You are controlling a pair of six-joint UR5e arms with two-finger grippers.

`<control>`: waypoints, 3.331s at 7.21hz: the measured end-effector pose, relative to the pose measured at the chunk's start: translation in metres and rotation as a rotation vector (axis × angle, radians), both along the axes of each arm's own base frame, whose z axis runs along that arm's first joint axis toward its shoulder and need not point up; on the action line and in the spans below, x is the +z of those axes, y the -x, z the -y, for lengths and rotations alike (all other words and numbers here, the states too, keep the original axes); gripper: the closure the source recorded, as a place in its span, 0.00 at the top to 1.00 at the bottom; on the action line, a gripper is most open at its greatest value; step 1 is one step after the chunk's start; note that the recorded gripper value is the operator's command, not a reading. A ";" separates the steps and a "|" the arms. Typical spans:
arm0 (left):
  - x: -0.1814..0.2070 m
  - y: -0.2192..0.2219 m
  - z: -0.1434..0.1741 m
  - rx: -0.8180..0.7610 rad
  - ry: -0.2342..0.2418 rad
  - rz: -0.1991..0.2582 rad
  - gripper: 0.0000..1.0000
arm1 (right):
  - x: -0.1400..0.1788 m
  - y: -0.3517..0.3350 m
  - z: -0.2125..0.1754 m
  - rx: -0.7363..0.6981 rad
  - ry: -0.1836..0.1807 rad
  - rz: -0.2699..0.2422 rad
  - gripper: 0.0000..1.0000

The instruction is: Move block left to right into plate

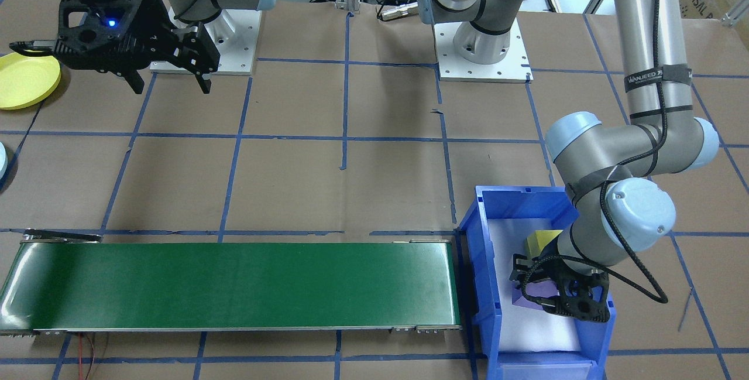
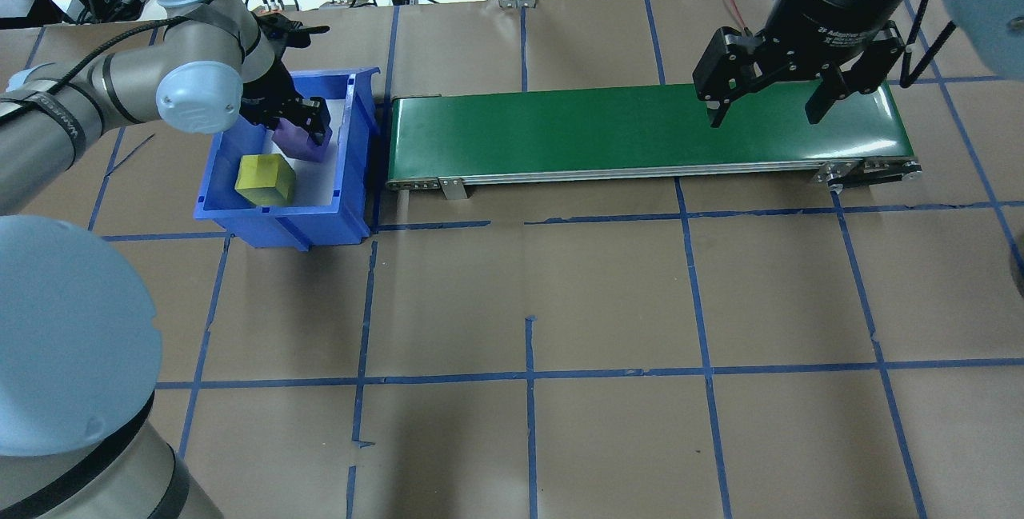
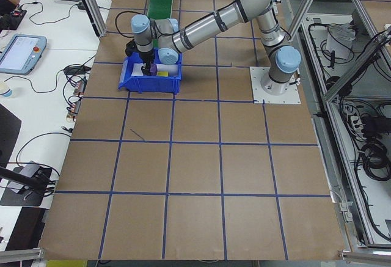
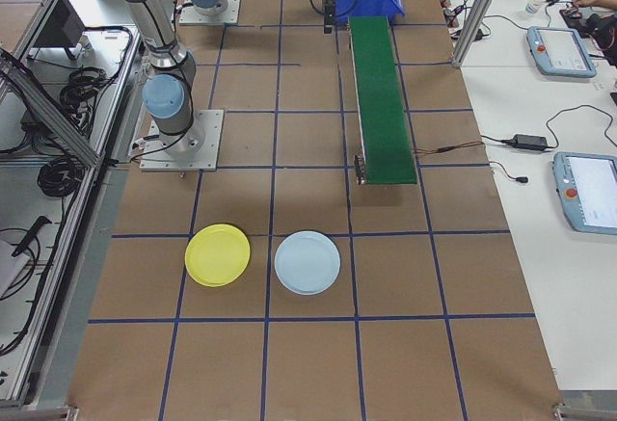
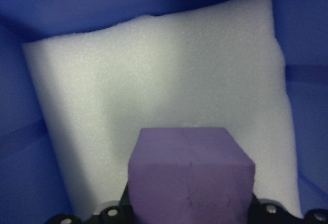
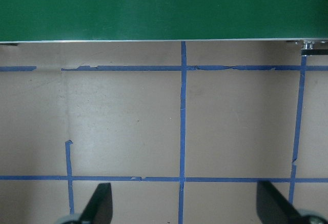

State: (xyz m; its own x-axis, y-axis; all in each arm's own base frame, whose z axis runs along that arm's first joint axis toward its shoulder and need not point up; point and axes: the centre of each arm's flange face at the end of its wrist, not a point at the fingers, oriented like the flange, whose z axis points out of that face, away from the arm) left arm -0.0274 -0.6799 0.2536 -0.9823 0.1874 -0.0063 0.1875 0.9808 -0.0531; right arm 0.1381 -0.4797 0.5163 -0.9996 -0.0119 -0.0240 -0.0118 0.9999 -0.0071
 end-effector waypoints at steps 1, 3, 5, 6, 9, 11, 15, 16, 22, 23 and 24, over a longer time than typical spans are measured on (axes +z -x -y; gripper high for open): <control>0.030 0.001 -0.003 0.008 0.044 0.006 0.52 | 0.000 0.000 0.000 0.000 0.000 0.000 1.00; 0.105 0.013 -0.022 0.016 0.147 0.016 0.52 | 0.000 0.000 0.000 0.000 0.000 0.001 1.00; 0.178 0.073 -0.061 -0.011 0.219 -0.016 0.53 | 0.000 0.000 0.000 0.000 0.000 0.000 1.00; 0.194 0.111 -0.079 -0.004 0.232 -0.042 0.53 | 0.000 0.000 0.000 0.000 0.001 0.000 1.00; 0.148 0.150 -0.064 0.037 0.212 -0.075 0.53 | 0.000 0.001 0.001 -0.001 0.001 -0.001 1.00; 0.099 0.156 -0.038 0.039 0.210 -0.096 0.53 | 0.000 0.001 0.001 -0.002 0.000 -0.001 1.00; 0.040 0.171 -0.041 0.055 0.112 -0.157 1.00 | -0.001 0.001 0.001 -0.002 -0.001 -0.005 1.00; 0.033 0.173 -0.045 0.058 0.095 -0.172 1.00 | -0.001 0.001 0.000 -0.002 -0.001 -0.005 1.00; 0.138 0.131 -0.038 0.061 0.230 -0.085 1.00 | -0.002 0.001 0.001 -0.002 -0.005 0.002 1.00; 0.144 0.102 -0.039 0.019 0.221 -0.059 1.00 | -0.002 0.002 0.001 -0.003 -0.004 0.004 1.00; 0.149 0.065 -0.040 -0.057 0.211 -0.014 1.00 | -0.001 0.003 0.002 -0.004 -0.003 0.004 1.00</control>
State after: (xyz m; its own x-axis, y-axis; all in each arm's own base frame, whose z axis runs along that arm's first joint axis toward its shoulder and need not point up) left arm -0.0927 -0.6400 0.4022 -0.9704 0.2385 -0.0373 0.2398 0.9354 -0.2596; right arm 0.1355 -0.4812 0.5151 -0.9996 -0.0082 -0.0279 -0.0081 1.0000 -0.0040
